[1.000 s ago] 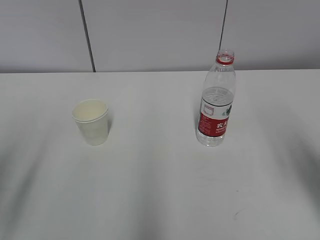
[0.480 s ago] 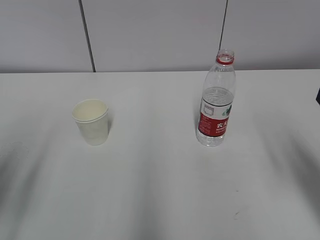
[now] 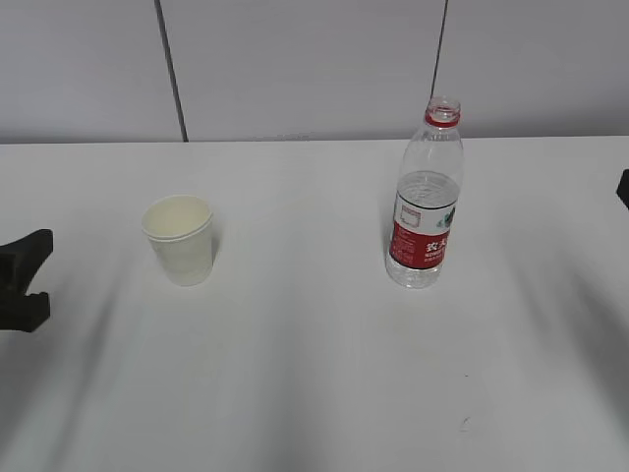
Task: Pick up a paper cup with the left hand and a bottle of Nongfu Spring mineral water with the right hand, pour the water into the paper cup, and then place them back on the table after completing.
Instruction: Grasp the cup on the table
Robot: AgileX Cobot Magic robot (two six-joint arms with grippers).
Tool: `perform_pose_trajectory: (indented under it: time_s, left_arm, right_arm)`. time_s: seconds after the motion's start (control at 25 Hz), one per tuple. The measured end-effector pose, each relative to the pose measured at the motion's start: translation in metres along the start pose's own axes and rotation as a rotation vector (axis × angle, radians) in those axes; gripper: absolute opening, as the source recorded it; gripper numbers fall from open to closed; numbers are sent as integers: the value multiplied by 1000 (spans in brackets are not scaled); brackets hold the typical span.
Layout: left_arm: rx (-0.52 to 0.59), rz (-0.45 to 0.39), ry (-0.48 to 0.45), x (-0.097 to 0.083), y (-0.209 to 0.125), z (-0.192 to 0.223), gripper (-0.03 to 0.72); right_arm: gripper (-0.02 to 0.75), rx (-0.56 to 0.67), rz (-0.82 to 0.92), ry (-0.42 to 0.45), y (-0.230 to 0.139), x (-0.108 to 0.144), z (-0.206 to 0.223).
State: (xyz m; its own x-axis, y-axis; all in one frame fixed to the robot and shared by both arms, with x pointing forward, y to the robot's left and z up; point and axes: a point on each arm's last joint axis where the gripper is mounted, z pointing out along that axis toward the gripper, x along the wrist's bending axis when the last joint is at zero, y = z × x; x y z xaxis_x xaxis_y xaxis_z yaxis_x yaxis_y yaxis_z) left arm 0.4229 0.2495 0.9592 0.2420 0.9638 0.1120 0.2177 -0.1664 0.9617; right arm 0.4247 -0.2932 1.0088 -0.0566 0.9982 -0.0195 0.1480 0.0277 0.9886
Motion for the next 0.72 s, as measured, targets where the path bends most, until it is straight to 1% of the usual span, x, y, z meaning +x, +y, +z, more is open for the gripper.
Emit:
perform_pose_trajectory:
  time_s: [0.04,0.2,0.28,0.32,0.44,0.52,0.72]
  left_arm:
    - [-16,5,-15,-2,-1,4,408]
    - [-24,28,-104,-14,-18,22,408]
    - [-26,34,-131,-18,-28,31,408]
    - [-25,36,-140,-20,-32,34,408]
    - [48,40,-159,-23,-51,43,408]
    - [77,43,-170,-25,-58,47,408]
    - [80,51,-191,-28,-60,52,408]
  right_arm:
    - [496,-1,0,0,0,0,0]
    - [496,-1,0,0,0,0,0]
    - [496,-1,0,0,0,0,0]
    - [496,-1,0,0,0,0,0]
    - [496,-1,0,0,0,0,0]
    - [496,-1,0,0,0,0,0]
    - [496,0,-1,1,0,0,0]
